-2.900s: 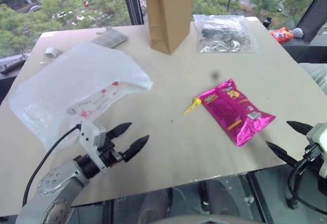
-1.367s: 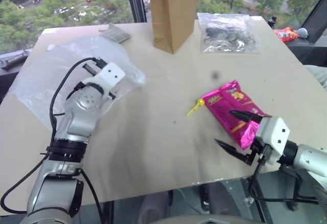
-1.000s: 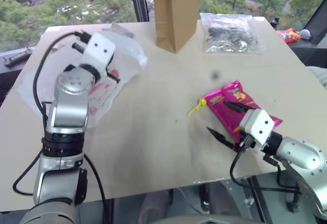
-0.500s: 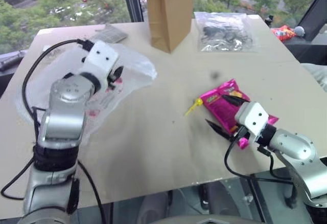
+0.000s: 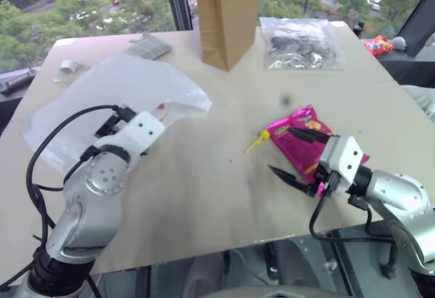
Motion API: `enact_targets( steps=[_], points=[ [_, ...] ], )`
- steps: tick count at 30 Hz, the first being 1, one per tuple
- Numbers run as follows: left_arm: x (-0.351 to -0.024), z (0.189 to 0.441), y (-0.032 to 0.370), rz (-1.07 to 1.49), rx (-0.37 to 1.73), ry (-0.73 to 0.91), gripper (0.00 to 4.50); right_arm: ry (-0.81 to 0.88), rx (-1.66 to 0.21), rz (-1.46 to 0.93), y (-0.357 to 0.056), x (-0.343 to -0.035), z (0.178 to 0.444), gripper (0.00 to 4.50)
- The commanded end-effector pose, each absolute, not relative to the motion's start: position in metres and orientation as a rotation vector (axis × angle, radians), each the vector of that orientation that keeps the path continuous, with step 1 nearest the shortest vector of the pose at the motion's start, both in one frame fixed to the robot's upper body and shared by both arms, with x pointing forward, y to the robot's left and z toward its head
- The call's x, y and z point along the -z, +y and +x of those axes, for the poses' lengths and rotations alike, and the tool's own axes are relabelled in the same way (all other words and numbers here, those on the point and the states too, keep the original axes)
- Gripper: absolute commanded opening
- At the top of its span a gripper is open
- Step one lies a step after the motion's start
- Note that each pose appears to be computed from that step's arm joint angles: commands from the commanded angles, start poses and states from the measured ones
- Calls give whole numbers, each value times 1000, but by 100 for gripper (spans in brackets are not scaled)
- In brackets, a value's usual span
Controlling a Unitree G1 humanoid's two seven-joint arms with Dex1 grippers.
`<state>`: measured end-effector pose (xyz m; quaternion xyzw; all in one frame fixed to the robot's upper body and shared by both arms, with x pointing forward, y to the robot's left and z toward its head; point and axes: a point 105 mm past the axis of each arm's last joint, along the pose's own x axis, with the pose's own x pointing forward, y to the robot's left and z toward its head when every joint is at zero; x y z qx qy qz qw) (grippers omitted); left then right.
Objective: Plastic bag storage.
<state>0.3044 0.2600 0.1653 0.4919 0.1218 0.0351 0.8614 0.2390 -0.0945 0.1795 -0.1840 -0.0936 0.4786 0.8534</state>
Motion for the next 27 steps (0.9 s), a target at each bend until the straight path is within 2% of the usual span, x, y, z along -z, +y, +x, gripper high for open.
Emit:
enact_targets(
  steps=[1,4,6,10,12,17,20,23,27],
  points=[
    [-174,315,278,1091,-168,209,339,-277,-1014,-410,-92,-196,231,450],
    [-172,324,283,1103,-181,201,339,-280,-1006,-409,-91,-197,230,450],
    [-172,331,285,1106,-187,192,288,-281,-998,-410,-92,-198,229,450],
    [-180,339,290,1119,-192,156,119,-277,-981,-412,-93,-198,227,450],
    [-186,341,295,1123,-202,147,14,-274,-973,-414,-94,-197,228,450],
    [-211,350,300,1079,-206,81,5,-268,-955,-418,-92,-195,233,450],
    [-237,357,290,836,-129,31,5,-228,-940,-433,-90,-188,240,450],
    [-265,362,279,648,-14,1,5,-167,-883,-500,-88,-177,256,450],
    [-279,363,267,561,95,25,5,-62,-800,-551,-87,-162,281,450]
  ],
)
